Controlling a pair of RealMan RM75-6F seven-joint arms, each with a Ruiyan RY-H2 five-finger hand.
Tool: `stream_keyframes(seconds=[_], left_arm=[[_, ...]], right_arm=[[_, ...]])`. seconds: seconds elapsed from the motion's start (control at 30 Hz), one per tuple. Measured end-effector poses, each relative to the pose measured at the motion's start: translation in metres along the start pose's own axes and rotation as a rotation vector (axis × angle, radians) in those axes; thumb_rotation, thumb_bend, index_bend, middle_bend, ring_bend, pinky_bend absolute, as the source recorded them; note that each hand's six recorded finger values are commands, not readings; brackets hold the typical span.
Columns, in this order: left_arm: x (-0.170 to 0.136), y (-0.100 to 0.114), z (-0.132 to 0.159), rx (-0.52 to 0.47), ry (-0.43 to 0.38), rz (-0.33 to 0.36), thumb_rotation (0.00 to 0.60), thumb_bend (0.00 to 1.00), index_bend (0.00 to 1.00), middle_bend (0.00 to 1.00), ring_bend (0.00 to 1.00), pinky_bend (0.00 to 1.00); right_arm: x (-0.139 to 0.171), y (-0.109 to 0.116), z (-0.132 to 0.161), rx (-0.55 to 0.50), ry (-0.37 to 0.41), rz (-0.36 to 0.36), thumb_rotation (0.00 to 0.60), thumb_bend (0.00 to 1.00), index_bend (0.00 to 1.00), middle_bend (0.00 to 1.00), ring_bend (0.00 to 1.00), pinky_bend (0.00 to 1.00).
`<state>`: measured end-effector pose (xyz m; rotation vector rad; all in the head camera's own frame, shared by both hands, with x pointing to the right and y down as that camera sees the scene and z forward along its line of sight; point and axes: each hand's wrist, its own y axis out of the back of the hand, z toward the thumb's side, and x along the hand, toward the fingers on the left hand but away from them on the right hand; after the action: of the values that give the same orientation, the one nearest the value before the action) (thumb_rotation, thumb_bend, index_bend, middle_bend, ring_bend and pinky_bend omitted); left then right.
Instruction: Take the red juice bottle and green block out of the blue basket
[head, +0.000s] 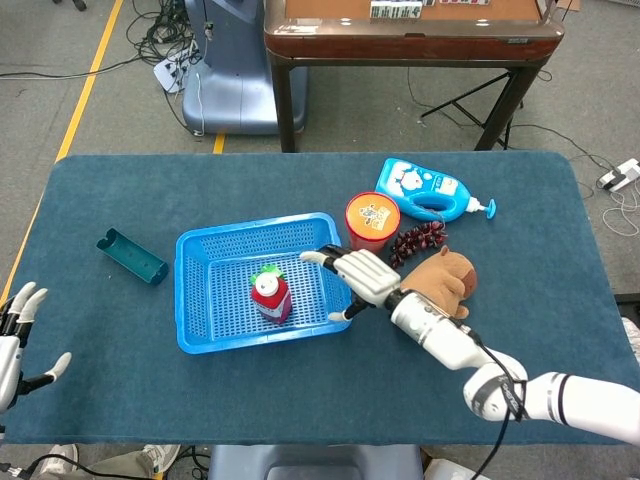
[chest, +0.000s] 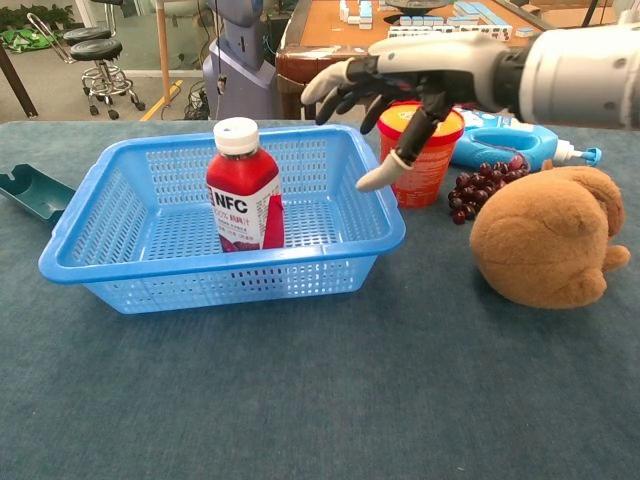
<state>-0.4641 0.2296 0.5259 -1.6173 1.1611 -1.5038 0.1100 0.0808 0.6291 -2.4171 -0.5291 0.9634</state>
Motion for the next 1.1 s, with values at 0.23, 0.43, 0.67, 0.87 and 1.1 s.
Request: stream_keyframes(seconds=[0.23,0.43,0.67,0.87,1.1], left_arm=[[-0.002,0.0,-0.001,-0.002,0.005,0.002,0.6,0.28,0.0,0.0,0.0,0.19],[-0.002,0.001,-0.004,0.001,0.009,0.005,0.6,0.28,0.0,0.0,0.0,0.19],[-0.001,0.0,-0.007,0.003,0.019,0.001,0.6,0.28,0.0,0.0,0.0,0.19],[-0.002,-0.001,-0.011,0.005,0.03,-0.001,0.6,0.28,0.0,0.0,0.0,0.19],[-0.004,0.0,-0.013,0.005,0.038,0.004,0.6,0.28,0.0,0.0,0.0,0.19]], right_arm=[[-0.037,-0.009,0.011,0.016,0.016,0.036,0.6,0.1,0.21,0.18,0.11,0.19],[-0.057,-0.016,0.017,0.002,0.014,0.056,0.6,0.1,0.21,0.18,0.11,0.19],[-0.079,-0.025,0.023,-0.026,0.011,0.082,0.6,0.1,0.21,0.18,0.11,0.19],[-0.092,-0.039,0.031,-0.037,0.027,0.112,0.6,0.12,0.24,0.21,0.11,0.19],[-0.1,-0.045,0.031,-0.053,0.032,0.088,0.6,0.27,0.45,0.4,0.29,0.3]])
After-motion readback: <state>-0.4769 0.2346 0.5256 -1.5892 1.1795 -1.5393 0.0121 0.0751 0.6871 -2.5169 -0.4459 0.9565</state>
